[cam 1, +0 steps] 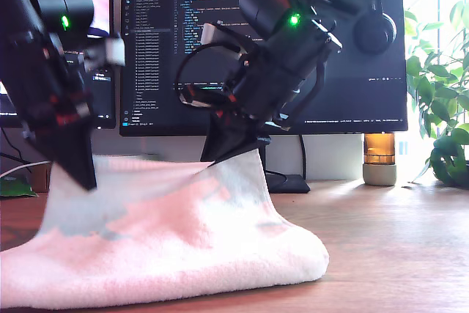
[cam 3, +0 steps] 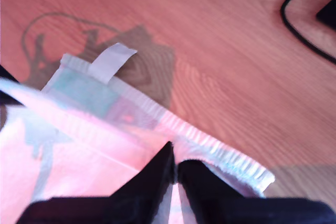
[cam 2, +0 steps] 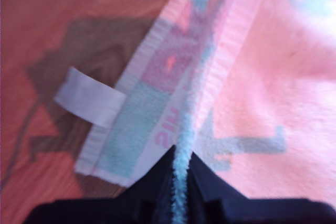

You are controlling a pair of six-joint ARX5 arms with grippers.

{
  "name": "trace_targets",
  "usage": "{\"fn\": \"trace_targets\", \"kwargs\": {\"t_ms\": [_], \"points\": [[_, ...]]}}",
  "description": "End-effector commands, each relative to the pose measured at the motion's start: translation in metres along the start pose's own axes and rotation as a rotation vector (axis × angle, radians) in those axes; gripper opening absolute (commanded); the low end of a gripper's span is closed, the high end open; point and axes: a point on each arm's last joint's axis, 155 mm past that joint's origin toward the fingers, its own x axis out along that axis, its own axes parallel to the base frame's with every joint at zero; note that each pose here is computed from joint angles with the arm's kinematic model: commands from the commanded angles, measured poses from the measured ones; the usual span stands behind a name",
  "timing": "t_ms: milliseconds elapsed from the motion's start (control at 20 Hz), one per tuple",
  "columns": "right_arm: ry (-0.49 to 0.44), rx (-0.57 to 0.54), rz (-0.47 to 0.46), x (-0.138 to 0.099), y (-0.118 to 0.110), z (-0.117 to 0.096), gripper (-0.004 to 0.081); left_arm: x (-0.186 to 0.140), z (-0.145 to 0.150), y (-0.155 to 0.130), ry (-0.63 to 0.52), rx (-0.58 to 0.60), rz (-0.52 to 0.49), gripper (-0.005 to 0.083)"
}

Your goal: Fold the tea towel to a neat square and place it to the right

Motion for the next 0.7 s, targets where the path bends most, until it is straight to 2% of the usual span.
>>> {"fn": "trace_targets", "kwargs": {"t_ms": [0,250,500,650], "points": [[0.080,0.048,-0.081,0.015,-0.037,-0.036,-0.0012,0.012,-0.027,0.010,0.089,-0.046,0.013,-0.0024],[0.067,0.046,-0.083,0.034,-0.041,-0.040,-0.0013,0.018,-0.028,0.023,0.091,-0.054,0.052,-0.0024],[0.077,0.047,-0.081,0.037,-0.041,-0.042,-0.0012,0.016,-0.030,0.032,0.085,-0.079,0.064,-0.0023],[0.073,0.046,-0.082,0.037,-0.041,-0.041,0.0035,0.016,-0.029,0.034,0.080,-0.083,0.069,0.0037]]}}
